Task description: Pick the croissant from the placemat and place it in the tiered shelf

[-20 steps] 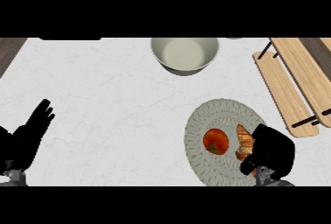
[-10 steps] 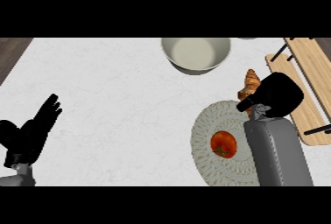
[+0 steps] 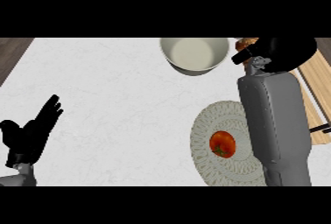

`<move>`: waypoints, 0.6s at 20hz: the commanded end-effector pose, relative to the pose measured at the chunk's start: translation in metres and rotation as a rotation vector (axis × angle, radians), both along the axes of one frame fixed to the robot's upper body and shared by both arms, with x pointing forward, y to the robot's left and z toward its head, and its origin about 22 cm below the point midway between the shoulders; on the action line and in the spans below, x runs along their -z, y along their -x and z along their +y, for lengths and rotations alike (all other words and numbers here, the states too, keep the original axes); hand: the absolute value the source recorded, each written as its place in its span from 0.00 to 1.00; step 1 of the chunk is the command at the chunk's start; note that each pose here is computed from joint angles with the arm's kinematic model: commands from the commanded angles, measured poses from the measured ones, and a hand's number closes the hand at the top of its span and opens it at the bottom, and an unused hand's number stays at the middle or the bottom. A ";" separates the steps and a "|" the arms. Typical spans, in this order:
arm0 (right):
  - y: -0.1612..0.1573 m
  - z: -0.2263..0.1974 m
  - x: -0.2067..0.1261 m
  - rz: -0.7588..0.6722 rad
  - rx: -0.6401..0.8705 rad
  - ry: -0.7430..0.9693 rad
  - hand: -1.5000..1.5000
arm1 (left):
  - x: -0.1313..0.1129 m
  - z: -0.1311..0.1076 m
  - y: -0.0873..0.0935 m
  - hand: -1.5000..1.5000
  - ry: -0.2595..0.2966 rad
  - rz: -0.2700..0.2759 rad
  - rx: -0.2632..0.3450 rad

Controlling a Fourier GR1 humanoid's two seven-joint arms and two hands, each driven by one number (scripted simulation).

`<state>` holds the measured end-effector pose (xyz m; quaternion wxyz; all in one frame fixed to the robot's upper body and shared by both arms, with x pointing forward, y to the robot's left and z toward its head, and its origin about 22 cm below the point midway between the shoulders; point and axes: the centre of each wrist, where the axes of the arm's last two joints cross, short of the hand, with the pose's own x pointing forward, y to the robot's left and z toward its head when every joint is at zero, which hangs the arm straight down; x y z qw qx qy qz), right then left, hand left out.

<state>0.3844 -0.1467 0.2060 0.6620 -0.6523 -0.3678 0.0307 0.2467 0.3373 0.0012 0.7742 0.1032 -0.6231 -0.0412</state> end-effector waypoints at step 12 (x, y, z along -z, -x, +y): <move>0.000 0.055 -0.124 -0.292 0.255 0.032 1.00 | 0.007 0.013 0.009 0.50 0.001 -0.005 -0.020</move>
